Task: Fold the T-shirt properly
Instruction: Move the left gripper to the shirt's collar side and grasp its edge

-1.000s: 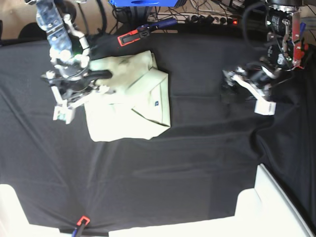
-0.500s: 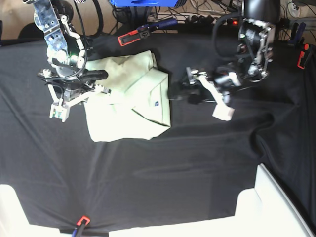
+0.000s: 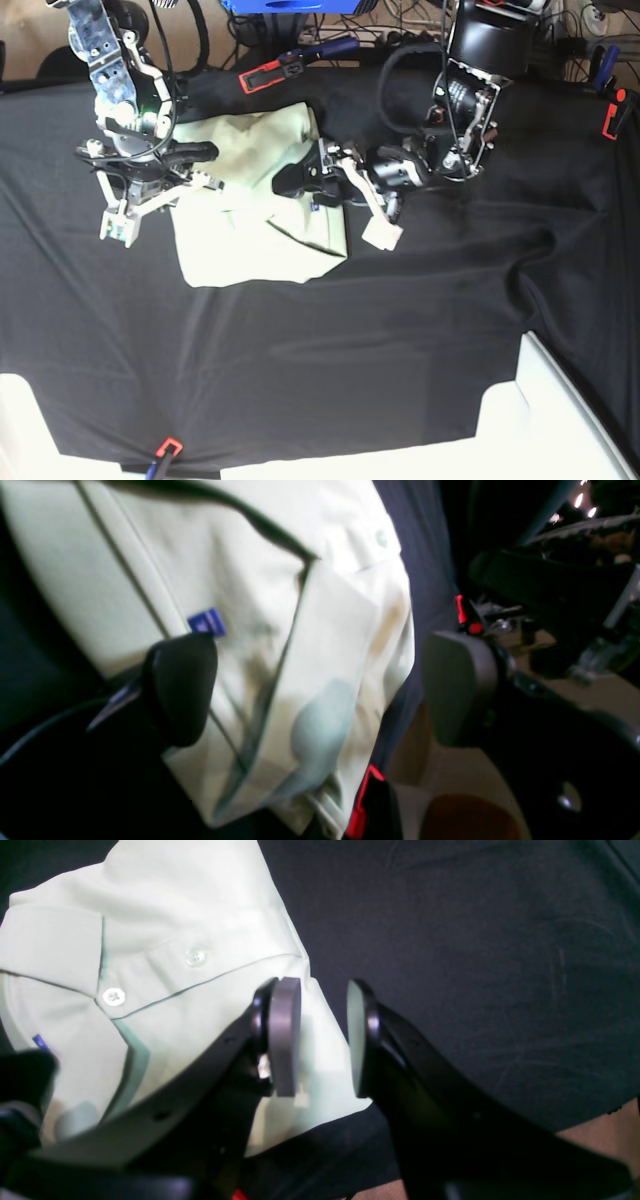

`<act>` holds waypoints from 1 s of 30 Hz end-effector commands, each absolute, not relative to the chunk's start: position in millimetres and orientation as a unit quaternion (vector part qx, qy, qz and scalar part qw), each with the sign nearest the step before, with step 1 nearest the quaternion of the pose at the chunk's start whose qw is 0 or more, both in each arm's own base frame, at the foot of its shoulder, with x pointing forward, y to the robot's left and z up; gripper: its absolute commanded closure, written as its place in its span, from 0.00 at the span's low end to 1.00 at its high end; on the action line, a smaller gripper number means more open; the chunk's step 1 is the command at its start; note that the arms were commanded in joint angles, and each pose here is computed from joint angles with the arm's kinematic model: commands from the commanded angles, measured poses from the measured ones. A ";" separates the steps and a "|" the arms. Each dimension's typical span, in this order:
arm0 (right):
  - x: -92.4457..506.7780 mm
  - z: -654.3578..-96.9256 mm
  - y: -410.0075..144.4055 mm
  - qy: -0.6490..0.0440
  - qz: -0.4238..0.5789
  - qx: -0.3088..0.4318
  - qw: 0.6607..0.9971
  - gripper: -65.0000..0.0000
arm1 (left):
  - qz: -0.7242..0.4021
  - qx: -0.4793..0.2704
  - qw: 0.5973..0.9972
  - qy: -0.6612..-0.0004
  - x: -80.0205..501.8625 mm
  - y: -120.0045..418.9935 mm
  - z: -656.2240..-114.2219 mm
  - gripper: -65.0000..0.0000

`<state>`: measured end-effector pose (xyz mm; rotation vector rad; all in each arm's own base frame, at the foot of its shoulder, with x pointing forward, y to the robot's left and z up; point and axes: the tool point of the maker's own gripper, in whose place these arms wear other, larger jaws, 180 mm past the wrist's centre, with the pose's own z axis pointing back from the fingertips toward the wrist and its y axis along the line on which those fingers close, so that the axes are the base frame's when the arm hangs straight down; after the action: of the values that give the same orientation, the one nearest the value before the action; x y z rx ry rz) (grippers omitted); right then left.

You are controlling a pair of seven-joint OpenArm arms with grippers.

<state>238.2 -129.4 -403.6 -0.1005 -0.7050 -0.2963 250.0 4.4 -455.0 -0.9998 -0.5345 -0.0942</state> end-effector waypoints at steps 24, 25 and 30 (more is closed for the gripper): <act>238.4 -397.2 -152.1 -0.358 -0.165 -0.071 0.916 0.75 | -0.024 -0.515 0.817 -0.259 267.9 -36.6 -441.5 0.01; 237.0 -397.8 -154.7 -0.357 -0.168 -0.074 0.916 0.75 | -0.024 -0.515 0.817 -0.259 267.9 -36.6 -441.5 0.01; 232.5 -399.6 -160.9 -0.353 -0.175 -0.080 0.916 0.75 | -0.024 -0.498 0.825 -0.267 272.5 -15.1 -444.1 0.02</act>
<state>222.9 -156.4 -410.9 -0.1526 -0.6718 -0.3572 260.2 -19.5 -455.2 -1.0484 -0.5204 -0.0480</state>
